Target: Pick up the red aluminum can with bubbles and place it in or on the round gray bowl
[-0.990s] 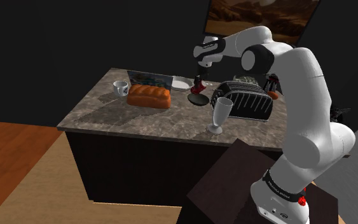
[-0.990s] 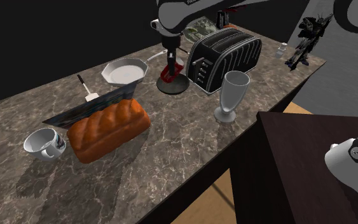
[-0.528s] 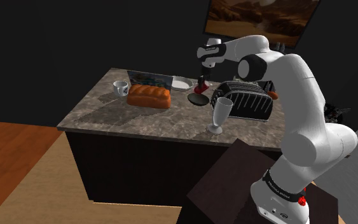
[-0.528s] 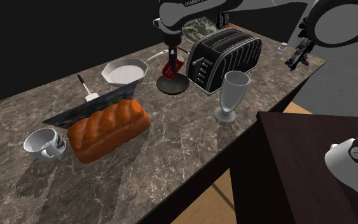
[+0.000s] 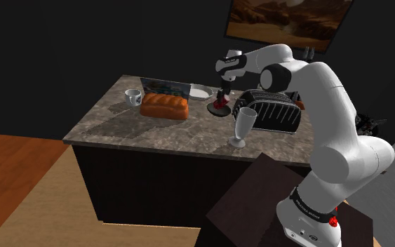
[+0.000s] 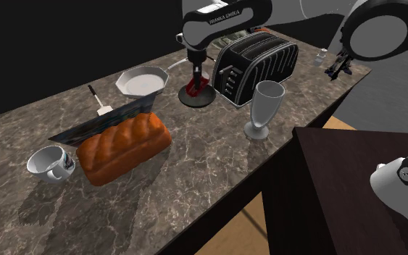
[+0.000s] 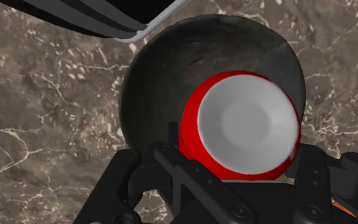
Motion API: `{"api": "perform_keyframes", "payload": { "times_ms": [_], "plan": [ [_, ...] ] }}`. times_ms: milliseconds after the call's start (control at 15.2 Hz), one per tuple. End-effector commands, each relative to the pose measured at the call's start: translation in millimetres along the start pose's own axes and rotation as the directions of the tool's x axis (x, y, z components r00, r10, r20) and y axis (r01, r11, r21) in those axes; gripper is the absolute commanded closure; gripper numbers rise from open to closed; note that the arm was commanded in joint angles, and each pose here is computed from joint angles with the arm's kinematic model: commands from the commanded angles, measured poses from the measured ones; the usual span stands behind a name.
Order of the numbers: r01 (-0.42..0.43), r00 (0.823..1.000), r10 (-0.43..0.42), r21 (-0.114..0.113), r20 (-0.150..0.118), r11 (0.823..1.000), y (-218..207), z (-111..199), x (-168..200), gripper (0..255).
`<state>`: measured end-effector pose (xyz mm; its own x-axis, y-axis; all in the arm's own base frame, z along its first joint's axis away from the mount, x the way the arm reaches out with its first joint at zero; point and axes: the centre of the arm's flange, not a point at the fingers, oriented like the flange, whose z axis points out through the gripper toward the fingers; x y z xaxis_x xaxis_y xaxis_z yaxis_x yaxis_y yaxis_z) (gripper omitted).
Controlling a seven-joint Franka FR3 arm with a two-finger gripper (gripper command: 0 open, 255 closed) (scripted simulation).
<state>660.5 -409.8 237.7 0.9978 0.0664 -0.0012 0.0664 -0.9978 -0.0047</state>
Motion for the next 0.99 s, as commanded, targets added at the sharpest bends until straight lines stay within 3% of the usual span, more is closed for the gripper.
{"api": "perform_keyframes", "payload": {
  "times_ms": [0, 594, 660, 924],
  "plan": [
    [0.000, 1.000, 0.000, -0.001, -0.001, 1.000, 0.2, 10.2, -0.5, 255],
    [0.000, 1.000, 0.000, -0.001, -0.001, 1.000, 0.2, 19.5, -0.4, 255],
    [0.000, 1.000, 0.000, -0.001, -0.001, 1.000, 0.3, 19.5, -0.3, 0],
    [0.000, 1.000, 0.000, -0.001, -0.001, 1.000, 0.2, 19.5, -0.4, 0]
  ]
}}
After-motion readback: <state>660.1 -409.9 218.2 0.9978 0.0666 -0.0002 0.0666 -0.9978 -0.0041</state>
